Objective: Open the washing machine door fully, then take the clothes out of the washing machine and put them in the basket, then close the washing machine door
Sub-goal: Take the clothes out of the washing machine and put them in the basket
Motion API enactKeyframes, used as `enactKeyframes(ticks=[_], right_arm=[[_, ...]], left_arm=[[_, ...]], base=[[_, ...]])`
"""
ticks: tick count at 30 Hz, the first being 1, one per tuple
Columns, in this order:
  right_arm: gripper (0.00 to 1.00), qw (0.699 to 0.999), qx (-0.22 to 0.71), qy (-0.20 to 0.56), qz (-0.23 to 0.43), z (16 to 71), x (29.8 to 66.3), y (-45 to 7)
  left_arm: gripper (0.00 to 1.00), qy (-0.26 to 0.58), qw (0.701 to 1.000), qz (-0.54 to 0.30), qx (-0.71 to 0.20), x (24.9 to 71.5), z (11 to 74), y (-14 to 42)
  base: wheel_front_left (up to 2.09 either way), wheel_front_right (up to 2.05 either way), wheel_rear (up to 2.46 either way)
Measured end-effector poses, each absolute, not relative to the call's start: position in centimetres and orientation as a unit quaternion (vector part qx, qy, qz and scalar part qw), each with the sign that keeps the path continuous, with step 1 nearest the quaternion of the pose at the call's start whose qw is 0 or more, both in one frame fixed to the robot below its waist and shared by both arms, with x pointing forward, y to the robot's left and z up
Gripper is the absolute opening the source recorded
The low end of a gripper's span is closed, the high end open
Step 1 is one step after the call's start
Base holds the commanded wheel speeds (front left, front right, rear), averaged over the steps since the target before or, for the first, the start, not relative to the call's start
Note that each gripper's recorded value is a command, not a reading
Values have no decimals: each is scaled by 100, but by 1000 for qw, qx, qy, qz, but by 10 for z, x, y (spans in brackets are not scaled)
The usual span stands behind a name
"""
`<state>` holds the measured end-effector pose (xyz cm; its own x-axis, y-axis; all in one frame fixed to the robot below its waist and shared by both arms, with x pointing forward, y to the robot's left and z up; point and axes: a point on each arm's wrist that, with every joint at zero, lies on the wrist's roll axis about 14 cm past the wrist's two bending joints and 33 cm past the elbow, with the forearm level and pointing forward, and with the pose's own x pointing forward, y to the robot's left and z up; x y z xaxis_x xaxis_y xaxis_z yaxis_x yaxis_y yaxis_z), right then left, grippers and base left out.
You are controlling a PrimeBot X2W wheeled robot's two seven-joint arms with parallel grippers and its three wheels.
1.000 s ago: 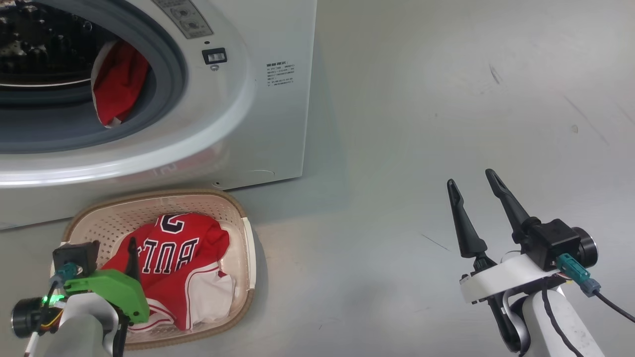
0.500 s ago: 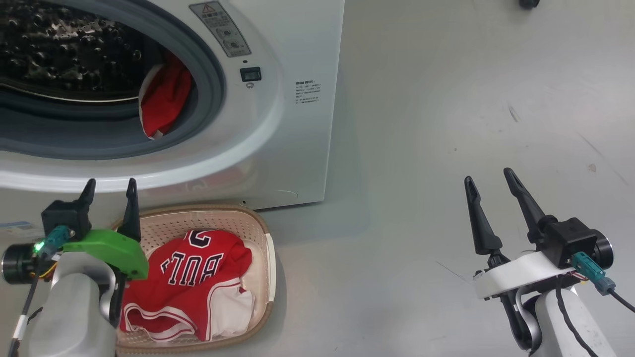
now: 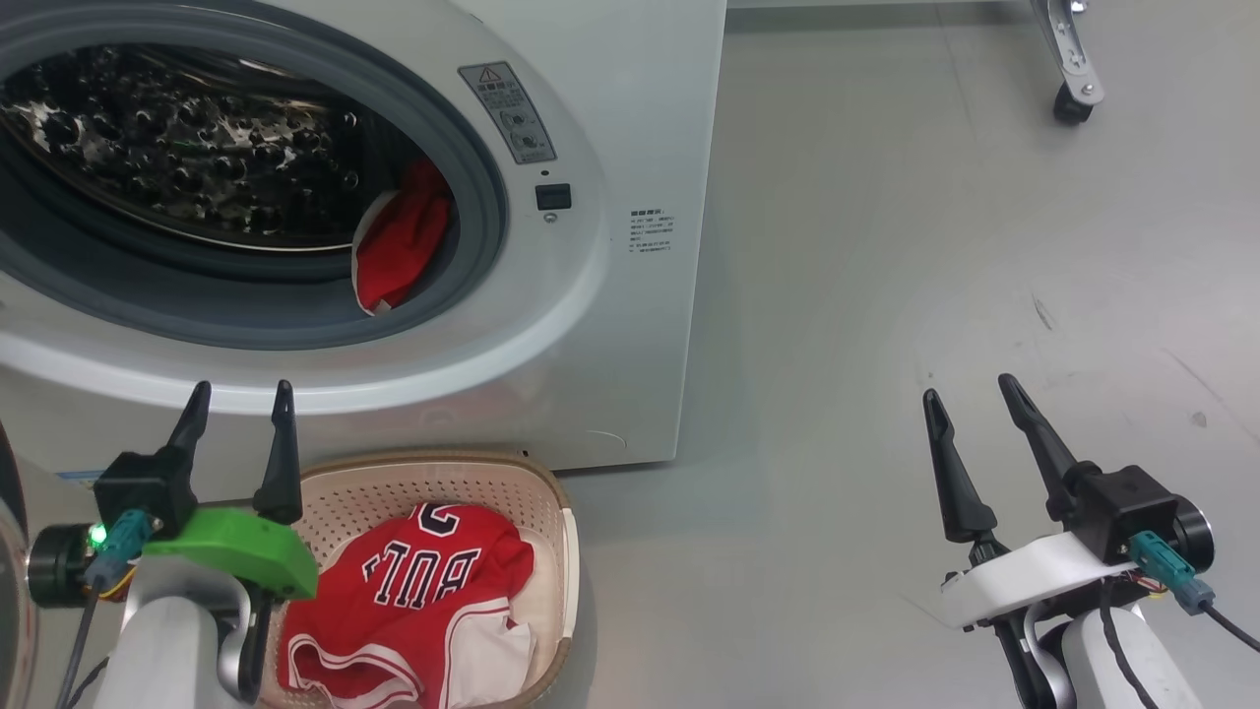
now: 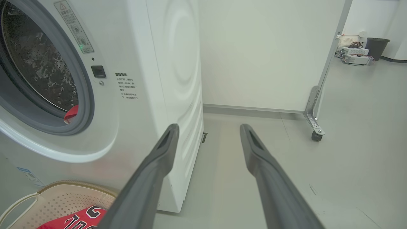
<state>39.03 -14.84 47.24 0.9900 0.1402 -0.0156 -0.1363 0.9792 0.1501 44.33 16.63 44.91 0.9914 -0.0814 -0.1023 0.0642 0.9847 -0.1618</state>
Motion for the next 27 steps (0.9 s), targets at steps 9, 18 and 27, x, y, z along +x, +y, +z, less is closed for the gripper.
enactKeyframes(ticks=[9,18,27], right_arm=[[100,994,80,8,68,478,374,-149],[100,994,86,4,62,480,362,-151],[100,994,87,5,59,480,355,-152]], left_arm=[[100,35,994,-31,-96,413,461,167],[100,27,994,-43,-99,392,466,158],[100,20,993,-52,-100,383,470,155]], base=[[0,0,0],[0,0,0],[0,0,0]])
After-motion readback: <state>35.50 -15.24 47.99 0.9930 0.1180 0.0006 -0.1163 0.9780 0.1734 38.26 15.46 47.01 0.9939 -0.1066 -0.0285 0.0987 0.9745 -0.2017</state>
